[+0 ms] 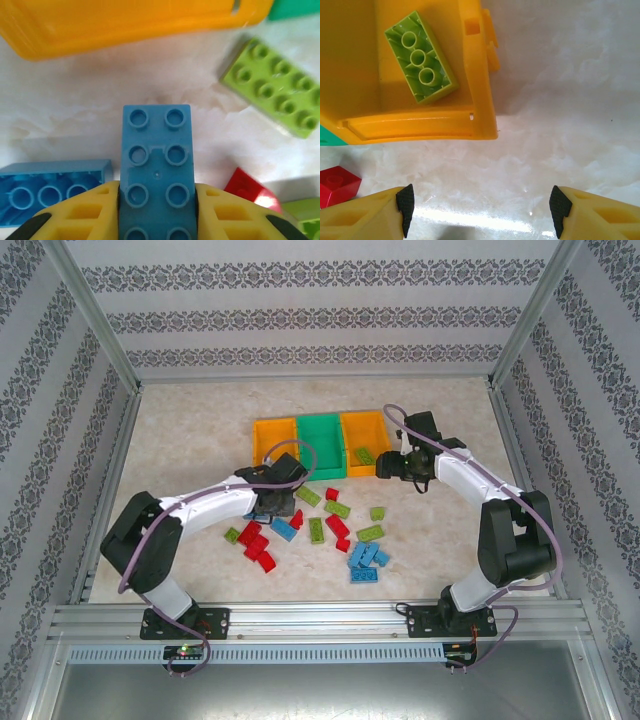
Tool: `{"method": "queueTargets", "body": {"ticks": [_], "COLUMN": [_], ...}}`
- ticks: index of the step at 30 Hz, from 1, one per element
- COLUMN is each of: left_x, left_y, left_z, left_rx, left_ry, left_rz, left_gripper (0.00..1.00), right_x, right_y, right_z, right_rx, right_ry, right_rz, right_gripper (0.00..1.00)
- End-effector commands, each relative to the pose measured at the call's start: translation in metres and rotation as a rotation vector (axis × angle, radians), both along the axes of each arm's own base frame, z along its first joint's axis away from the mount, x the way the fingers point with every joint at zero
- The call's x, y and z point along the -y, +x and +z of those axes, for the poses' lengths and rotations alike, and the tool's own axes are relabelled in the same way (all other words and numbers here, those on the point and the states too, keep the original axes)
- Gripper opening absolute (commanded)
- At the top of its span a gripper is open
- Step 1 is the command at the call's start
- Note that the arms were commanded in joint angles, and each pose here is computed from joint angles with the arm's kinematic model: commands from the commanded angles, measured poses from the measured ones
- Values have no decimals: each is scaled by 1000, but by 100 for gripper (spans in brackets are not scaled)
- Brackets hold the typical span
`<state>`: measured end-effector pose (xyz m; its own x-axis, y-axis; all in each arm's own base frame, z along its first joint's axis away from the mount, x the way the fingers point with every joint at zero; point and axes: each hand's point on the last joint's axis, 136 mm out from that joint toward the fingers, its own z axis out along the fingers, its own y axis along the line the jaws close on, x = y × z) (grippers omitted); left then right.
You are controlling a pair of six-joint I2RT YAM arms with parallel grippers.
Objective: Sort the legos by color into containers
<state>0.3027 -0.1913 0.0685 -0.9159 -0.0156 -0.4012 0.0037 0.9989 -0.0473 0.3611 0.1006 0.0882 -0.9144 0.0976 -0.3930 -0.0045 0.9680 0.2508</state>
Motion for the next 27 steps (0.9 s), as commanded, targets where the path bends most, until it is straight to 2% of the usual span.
{"method": "queueTargets", "body": {"ticks": [1,5,8,18,23,27], "left_x": [-4,-10,-15,-27,-23,-23], "left_y": [21,43,64,124,134,135], "left_z": [56,84,87,58,45,38], "left_rx": [141,207,215,139,116,110], "left_ry": [9,8,-2,-33,-26,-28], "left_rz": [4,3,13,76,74,89], "left_gripper": [26,27,27,30,33,42], "right_x": [-4,-18,-23,-17,-11,-15], "right_y": [-6,-14,-25,-48,-69,-84], "right_z": [3,7,4,-5,-14,-16], "right_rx": [16,29,11,-32,-71,-104], "right_ry": [-11,-27,-39,-28,-44,-12], "right_rz": [26,81,99,32,11,12], "right_gripper": [75,75,75,75,75,75]}}
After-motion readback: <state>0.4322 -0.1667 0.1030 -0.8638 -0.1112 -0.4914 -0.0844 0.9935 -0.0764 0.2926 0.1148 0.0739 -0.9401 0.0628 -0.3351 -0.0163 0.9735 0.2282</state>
